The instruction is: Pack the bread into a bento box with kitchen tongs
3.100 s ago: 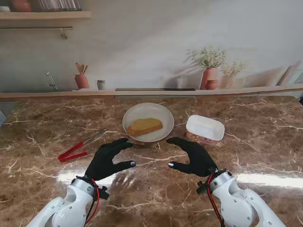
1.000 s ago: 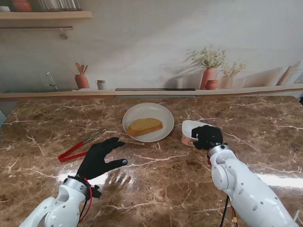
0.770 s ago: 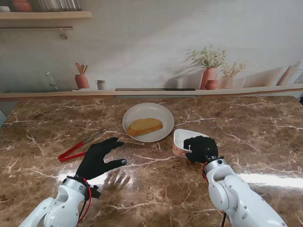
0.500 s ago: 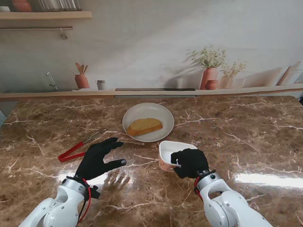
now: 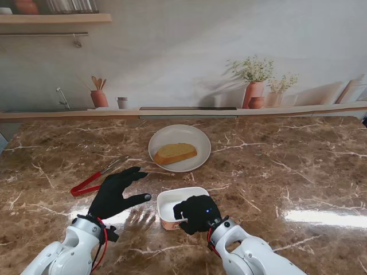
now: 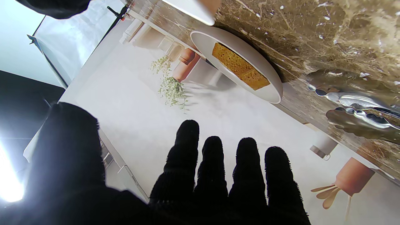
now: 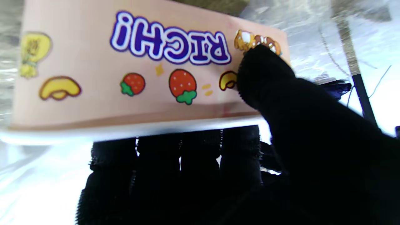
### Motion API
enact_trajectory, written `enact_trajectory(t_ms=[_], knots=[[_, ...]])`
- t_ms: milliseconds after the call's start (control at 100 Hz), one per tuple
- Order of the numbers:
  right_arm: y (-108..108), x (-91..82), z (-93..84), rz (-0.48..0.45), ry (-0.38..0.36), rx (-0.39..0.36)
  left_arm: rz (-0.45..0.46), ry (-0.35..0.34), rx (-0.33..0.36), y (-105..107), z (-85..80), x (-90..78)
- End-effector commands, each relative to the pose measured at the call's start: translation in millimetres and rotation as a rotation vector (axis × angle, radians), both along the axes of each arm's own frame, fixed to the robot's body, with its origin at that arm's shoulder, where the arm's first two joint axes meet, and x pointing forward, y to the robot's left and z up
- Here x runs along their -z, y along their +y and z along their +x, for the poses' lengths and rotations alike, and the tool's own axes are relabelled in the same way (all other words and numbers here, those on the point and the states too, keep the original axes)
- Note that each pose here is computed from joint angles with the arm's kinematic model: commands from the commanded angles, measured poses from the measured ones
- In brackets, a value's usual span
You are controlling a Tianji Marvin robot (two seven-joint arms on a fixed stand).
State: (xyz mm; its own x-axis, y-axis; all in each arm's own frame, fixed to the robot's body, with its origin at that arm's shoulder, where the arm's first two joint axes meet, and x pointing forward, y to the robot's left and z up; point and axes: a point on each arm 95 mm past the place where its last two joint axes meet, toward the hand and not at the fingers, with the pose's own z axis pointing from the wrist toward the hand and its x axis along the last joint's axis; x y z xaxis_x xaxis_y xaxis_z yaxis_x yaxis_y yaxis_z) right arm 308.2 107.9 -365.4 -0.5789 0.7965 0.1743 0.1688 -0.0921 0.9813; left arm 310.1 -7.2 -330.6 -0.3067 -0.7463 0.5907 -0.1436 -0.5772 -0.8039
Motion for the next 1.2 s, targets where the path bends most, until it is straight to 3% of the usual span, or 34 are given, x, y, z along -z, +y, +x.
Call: enact_trajectory(t_ms=[0,230,870,1190], knots=[[8,5.1,-3.1,0.001,0.042,-0.006,0.002,0.003,-0.001,-1,-4.3,1.3],[24,15.5,-2.0,0.010,0.097,-0.003,0.010,0.003,-0.007,2,-8.5,-0.2],[28,21.7,1.9,0.020,0.097,0.041,0.004,0.001,-0.013,2,-8.1,-1.1],[25,7.4,-3.1,0.080,0.065,0.057,0.004,-0.001,-0.016,4,-9.0,-1.9]])
